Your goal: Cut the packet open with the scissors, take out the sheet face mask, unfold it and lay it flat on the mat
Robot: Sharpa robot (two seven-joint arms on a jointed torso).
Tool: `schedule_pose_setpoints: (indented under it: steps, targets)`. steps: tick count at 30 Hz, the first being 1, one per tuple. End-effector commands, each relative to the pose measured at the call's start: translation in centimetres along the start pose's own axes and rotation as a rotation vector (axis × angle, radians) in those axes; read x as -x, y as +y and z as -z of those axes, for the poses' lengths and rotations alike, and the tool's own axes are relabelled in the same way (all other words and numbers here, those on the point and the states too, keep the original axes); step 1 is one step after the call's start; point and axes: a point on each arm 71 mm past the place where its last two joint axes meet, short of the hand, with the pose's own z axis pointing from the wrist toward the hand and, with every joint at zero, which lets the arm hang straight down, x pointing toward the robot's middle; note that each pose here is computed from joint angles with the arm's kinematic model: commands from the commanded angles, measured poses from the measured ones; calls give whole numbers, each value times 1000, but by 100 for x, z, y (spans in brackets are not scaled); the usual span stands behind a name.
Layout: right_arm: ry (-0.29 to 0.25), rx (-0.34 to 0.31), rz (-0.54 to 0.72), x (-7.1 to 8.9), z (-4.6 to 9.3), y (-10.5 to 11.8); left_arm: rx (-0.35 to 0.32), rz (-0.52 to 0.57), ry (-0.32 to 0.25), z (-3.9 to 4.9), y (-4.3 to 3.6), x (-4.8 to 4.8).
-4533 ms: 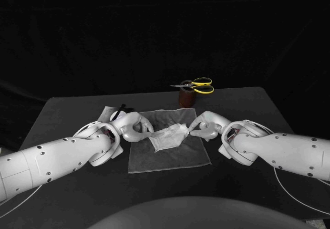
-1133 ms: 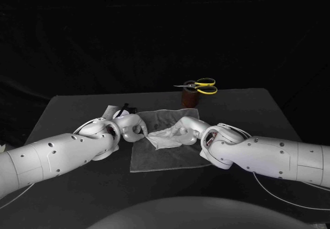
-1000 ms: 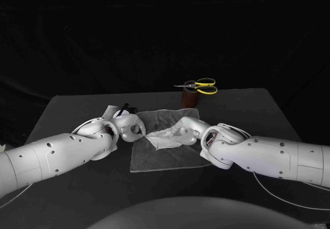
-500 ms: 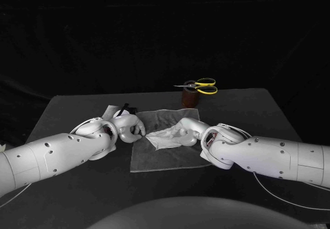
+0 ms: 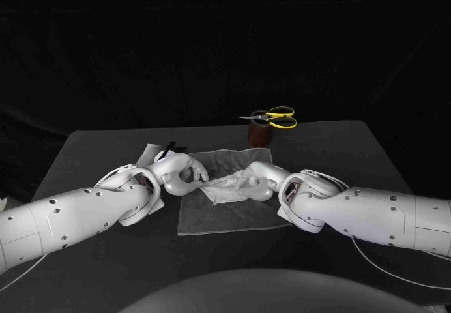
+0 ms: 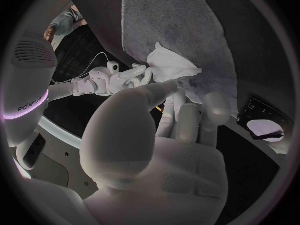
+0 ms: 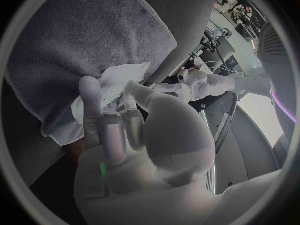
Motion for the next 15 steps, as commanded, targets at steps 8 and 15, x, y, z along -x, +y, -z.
schedule_pose_setpoints:
  steps: [8, 15]
  targets:
    - [-2, 30, 15, -9, 31, 11, 19, -32, 114, -52, -48, -153]
    - [24, 113, 134, -37, 43, 54, 35, -32, 117, -86, -69, -181]
